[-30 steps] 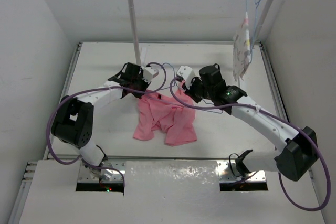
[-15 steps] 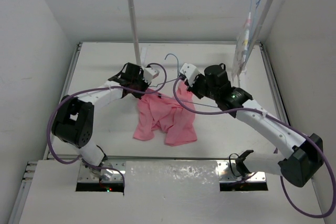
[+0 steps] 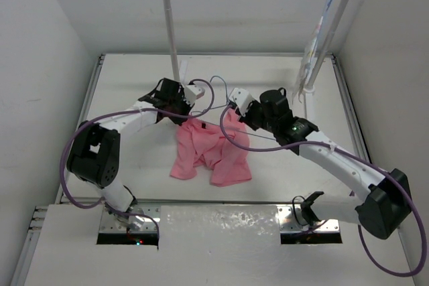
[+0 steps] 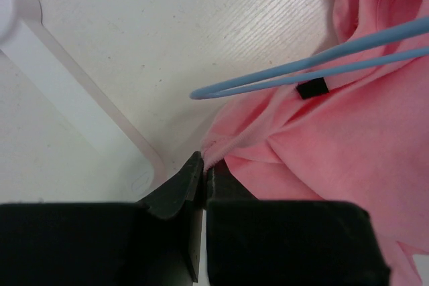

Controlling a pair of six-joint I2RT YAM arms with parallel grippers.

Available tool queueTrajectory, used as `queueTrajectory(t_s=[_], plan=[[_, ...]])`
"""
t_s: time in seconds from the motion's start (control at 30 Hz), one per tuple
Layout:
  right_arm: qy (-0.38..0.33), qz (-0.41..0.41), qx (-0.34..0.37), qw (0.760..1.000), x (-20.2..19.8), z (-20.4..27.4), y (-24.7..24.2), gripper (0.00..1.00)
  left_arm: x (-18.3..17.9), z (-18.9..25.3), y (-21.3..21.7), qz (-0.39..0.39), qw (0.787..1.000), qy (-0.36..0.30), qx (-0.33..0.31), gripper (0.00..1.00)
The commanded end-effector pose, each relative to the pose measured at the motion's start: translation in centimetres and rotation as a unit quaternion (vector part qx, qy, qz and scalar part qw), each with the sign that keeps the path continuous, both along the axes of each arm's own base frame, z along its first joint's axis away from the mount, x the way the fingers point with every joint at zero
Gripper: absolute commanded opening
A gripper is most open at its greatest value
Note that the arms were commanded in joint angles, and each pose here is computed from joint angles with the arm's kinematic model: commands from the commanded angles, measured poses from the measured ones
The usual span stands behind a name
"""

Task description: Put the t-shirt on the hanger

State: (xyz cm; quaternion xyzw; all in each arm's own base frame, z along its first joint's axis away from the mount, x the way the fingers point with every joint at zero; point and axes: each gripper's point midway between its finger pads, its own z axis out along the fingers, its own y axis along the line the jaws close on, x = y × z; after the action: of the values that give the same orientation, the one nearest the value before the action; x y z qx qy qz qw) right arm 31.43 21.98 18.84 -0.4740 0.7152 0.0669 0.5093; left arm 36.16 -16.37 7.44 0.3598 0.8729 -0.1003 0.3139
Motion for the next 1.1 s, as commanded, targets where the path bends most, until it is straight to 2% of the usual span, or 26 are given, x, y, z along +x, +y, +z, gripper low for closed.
queueTrajectory(t_s=[0.0,0.13,0.27,0.37,0.5,0.6,0.77,1.07], plan=[[-0.039,-0.002,0.018,0.999,0.2,1.4,-0.1,0.0,1.4,1.0,-0.4,-0.004,1.0,-0.008,-0.009,0.0],[-0.048,-0.015,0.02,0.999,0.0,2.4,-0.8,0.0,1.8,-0.3,-0.4,-0.001,1.0,0.011,-0.001,0.0],[-0.051,-0.019,0.022,0.998,-0.4,2.8,-1.3,0.0,1.7,0.2,-0.8,-0.011,1.0,0.006,-0.012,0.03],[-0.049,-0.021,0.021,0.998,-0.8,2.4,-1.6,0.0,0.6,0.4,-0.8,-0.031,0.999,0.006,-0.014,0.12],[-0.049,-0.04,0.018,0.998,-0.7,1.7,-2.3,0.0,-1.5,0.2,-0.6,-0.094,0.995,0.01,-0.004,0.33],[-0.046,-0.05,0.017,0.998,-0.8,1.3,-2.6,0.0,-1.1,0.7,-0.8,-0.095,0.995,-0.002,-0.008,0.41],[-0.036,-0.063,0.012,0.997,-0.9,0.5,-3.1,0.0,1.4,0.3,-1.2,-0.046,0.999,-0.001,-0.012,0.39],[-0.037,-0.069,0.021,0.997,-1.6,0.4,-3.6,0.0,3.5,0.1,-1.7,-0.029,0.999,-0.012,-0.016,0.39]])
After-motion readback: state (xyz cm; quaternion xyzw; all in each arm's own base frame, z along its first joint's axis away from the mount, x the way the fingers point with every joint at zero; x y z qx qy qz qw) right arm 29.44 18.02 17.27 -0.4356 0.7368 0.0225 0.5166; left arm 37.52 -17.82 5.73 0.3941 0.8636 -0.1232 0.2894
